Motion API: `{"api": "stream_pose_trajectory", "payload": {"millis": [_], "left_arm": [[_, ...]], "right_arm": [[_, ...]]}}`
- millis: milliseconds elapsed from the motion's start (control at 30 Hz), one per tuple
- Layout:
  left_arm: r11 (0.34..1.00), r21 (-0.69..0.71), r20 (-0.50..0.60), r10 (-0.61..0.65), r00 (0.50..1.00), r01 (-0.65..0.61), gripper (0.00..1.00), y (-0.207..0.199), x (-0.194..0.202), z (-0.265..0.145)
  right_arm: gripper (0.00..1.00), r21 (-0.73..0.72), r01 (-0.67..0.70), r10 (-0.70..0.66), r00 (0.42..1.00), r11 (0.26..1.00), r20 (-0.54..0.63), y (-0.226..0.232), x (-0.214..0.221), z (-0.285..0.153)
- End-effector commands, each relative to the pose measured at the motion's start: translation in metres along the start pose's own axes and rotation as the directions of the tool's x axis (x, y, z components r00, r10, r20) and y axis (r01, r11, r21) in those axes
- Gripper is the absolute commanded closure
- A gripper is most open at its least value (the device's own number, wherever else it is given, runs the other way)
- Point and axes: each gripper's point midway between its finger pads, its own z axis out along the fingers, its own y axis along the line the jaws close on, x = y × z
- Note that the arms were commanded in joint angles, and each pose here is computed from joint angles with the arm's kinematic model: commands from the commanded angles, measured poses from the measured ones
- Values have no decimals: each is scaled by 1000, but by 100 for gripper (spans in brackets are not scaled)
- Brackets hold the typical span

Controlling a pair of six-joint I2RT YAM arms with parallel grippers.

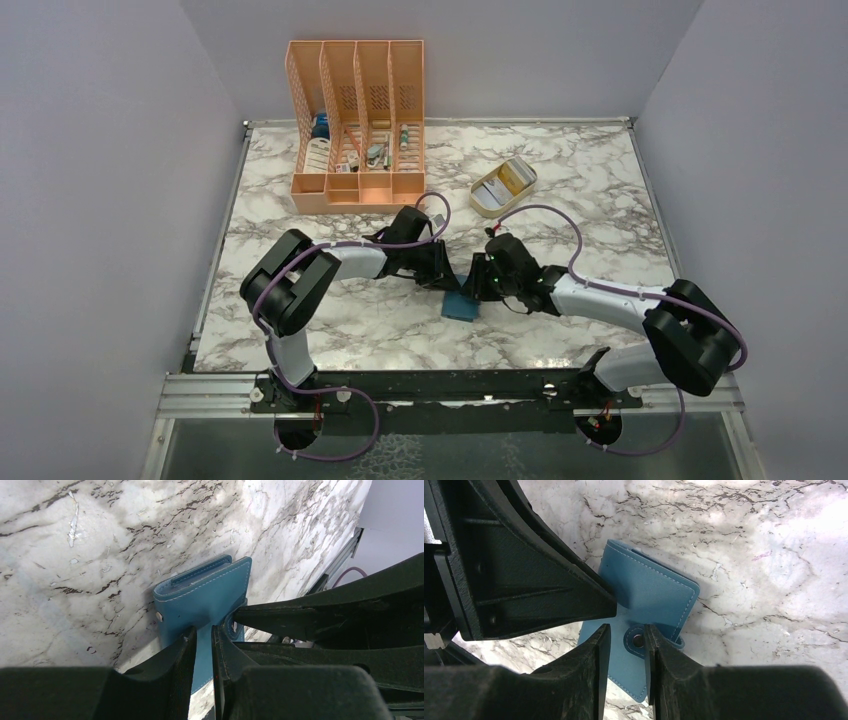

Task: Put the credit cards into the card holder
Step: Close the card holder at the center of the board.

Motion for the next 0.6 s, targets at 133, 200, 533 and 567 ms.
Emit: {"api": "stream_pose_trajectory", "payload": {"millis": [133,200,533,567], "left_arm": [[992,-122,-13,-32,999,30,79,34,14,4],[992,-123,-13,-32,999,30,79,34,14,5],[993,-116,-14,-32,999,30,79,32,14,3],[993,-115,-15,-32,999,30,79,32,14,4]], "right_arm": [[70,-64,-31,30,999,997,-19,10,6,1],[70,-62,-19,19,1000,998,-9,11,2,1],[72,49,27,-30,998,998,52,-4,-16,-21],[73,47,25,-28,998,999,50,-4,-15,-22]]}}
